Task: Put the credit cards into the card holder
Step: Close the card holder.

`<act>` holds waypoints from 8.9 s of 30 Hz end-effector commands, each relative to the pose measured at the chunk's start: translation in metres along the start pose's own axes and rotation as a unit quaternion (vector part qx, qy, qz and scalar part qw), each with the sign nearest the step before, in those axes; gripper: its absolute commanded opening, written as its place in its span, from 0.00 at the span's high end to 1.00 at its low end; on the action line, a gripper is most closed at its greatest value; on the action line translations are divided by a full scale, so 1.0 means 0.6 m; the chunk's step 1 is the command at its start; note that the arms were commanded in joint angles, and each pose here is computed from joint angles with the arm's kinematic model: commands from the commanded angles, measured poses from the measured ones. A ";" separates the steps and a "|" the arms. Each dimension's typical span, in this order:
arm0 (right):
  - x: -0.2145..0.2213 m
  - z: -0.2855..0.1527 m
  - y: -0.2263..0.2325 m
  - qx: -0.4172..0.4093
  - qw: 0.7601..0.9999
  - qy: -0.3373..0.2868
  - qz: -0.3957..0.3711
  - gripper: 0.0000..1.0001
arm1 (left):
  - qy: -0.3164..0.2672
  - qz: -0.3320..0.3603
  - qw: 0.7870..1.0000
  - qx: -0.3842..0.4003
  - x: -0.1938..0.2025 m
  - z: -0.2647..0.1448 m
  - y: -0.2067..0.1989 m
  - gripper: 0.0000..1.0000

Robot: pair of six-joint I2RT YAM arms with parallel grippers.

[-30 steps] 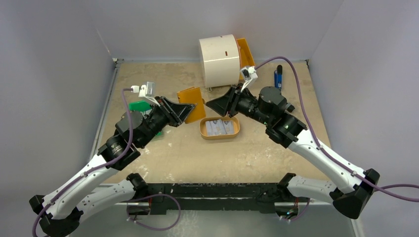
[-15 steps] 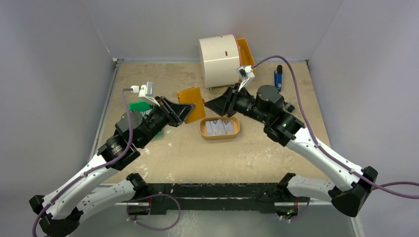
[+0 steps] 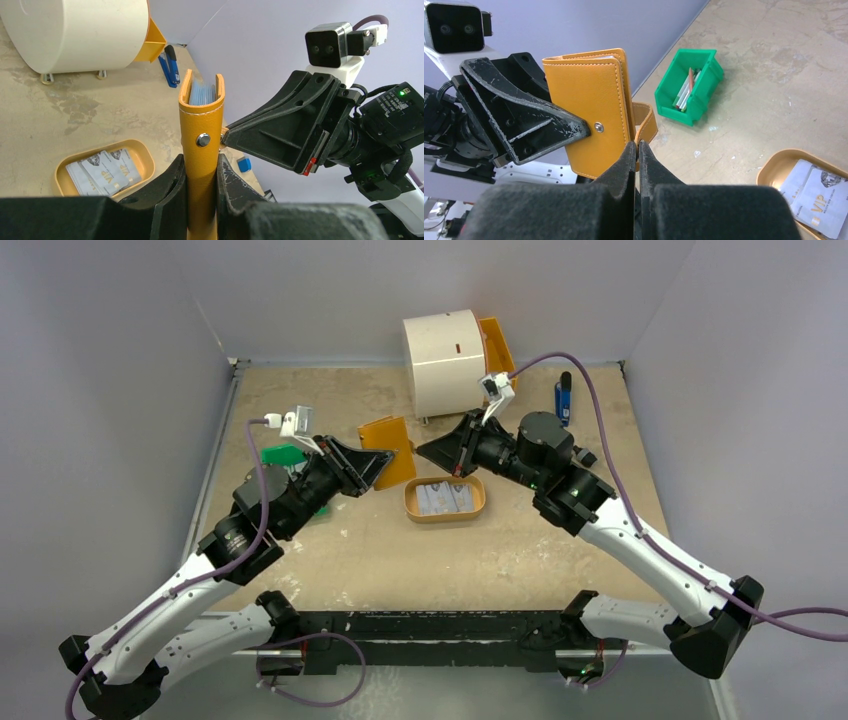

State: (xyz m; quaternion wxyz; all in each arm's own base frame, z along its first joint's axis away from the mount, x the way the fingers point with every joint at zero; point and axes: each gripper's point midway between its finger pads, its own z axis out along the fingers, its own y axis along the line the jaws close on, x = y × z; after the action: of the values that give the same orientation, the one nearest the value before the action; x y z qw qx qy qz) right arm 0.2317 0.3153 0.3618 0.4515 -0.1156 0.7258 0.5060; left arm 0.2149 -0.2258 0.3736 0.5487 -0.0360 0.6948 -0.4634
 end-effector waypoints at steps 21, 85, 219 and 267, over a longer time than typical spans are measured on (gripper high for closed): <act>-0.026 -0.046 0.098 -0.089 0.994 0.048 -0.040 1.00 | -0.001 0.112 0.993 0.048 -0.043 -0.001 -0.051 1.00; -0.028 0.011 0.054 -0.037 0.999 0.033 -0.006 1.00 | 0.004 0.077 0.994 0.083 -0.033 -0.002 -0.071 1.00; 0.006 -0.077 0.088 -0.029 0.993 0.114 -0.034 0.32 | 0.042 0.055 0.989 0.130 0.003 -0.030 -0.097 1.00; -0.049 -0.170 0.236 -0.321 0.942 -0.082 -0.058 0.59 | 0.023 -0.061 0.917 0.393 -0.063 -0.100 -0.286 1.00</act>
State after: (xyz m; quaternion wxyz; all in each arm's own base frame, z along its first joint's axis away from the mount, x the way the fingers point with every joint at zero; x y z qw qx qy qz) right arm 0.1064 0.2901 0.4560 0.4573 -0.2584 0.5088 0.6821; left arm 0.1128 -0.2781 0.4938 0.4464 0.1453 0.5025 -0.7261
